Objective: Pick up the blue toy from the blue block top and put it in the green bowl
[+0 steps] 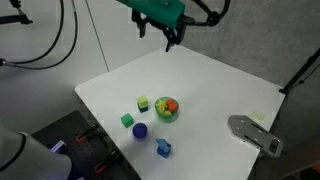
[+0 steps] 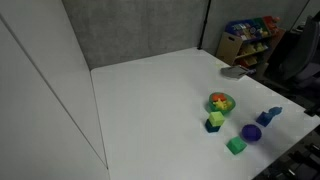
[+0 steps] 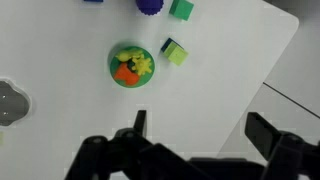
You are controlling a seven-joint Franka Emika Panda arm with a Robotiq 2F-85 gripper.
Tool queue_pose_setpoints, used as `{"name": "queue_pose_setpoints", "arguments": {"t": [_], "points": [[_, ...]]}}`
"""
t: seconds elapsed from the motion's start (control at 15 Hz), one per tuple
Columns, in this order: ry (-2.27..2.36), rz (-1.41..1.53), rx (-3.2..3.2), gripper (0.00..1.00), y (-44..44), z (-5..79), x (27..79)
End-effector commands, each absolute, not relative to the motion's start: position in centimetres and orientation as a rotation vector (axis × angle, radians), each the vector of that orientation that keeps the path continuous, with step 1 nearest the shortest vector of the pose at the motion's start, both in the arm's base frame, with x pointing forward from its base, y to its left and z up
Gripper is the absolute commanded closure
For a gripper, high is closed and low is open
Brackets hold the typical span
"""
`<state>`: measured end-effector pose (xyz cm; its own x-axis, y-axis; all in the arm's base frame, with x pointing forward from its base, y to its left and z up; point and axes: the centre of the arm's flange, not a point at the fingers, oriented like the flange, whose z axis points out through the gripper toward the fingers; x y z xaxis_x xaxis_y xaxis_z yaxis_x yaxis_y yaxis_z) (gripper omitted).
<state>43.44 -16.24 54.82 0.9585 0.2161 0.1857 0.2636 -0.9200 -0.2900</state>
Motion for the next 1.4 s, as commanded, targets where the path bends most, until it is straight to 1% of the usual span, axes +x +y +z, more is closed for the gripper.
{"name": "queue_pose_setpoints", "arguments": {"t": [0.0, 0.33, 0.8, 1.13, 1.33], "points": [[-0.351, -0.216, -2.794, 0.0, -16.2, 54.9, 43.4], [-0.348, -0.218, -2.803, 0.0, -16.0, 55.1, 43.6], [-0.303, -0.188, -2.871, 0.0, -12.6, 54.6, 46.8], [-0.148, -0.171, -2.925, 0.0, -12.2, 51.2, 49.9], [-0.02, -0.161, -2.962, 0.0, -13.5, 48.1, 51.7]]}}
